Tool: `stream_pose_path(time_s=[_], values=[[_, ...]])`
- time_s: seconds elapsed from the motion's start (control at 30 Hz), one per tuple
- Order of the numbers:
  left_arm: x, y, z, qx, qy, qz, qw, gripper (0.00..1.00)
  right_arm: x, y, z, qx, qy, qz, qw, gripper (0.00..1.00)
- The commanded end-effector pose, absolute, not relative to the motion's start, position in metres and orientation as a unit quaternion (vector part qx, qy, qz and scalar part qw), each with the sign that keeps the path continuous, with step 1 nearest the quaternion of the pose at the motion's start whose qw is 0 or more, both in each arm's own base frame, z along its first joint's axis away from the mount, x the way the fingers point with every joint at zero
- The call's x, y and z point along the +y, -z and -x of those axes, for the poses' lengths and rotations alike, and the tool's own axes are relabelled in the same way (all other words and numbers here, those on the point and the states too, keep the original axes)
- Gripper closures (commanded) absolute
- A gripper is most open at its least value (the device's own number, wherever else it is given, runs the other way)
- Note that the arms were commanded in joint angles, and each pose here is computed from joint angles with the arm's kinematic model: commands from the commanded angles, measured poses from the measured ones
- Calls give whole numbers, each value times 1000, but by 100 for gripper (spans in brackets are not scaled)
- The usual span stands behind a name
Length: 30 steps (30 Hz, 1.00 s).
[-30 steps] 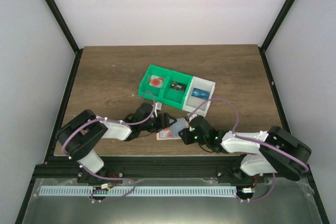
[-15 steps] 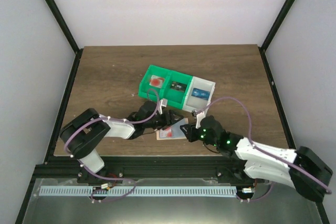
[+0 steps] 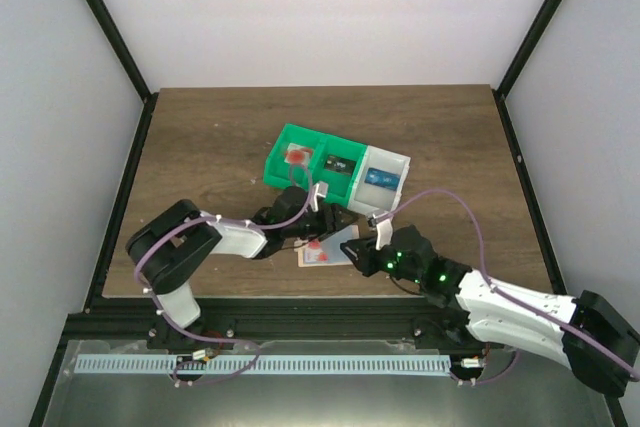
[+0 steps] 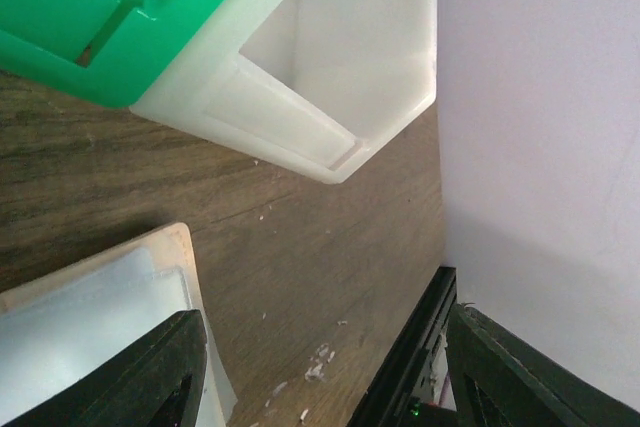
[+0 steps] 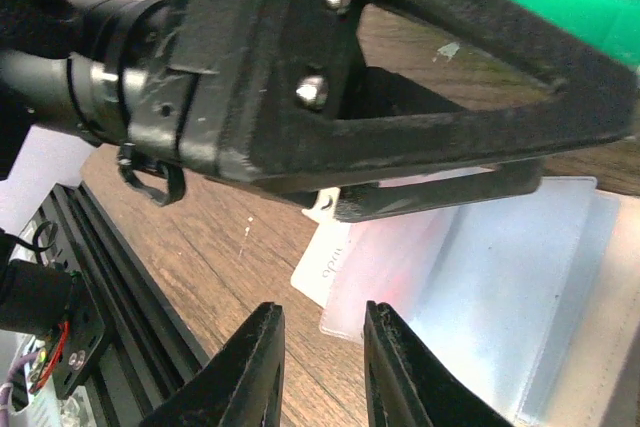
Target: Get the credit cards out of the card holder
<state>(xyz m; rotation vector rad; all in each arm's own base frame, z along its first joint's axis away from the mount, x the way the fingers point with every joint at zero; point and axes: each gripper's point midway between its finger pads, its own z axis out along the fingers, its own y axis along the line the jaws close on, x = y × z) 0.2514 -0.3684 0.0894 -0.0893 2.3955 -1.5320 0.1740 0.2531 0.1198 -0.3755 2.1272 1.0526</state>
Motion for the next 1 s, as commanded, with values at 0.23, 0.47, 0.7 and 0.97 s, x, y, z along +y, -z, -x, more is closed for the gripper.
stream_pose_path(time_s=[0.23, 0.47, 0.7, 0.97], values=[[-392, -102, -280, 830, 530, 4, 173, 33, 272, -112, -161, 823, -412, 179, 347, 75], [-343, -87, -282, 887, 426, 22, 177, 30, 262, -89, -170, 854, -362, 156, 339, 74], [-294, -67, -247, 906, 388, 52, 161, 25, 255, -61, -178, 881, -328, 128, 316, 90], [-289, -59, -231, 898, 413, 57, 140, 24, 256, -40, -183, 903, -301, 115, 285, 93]])
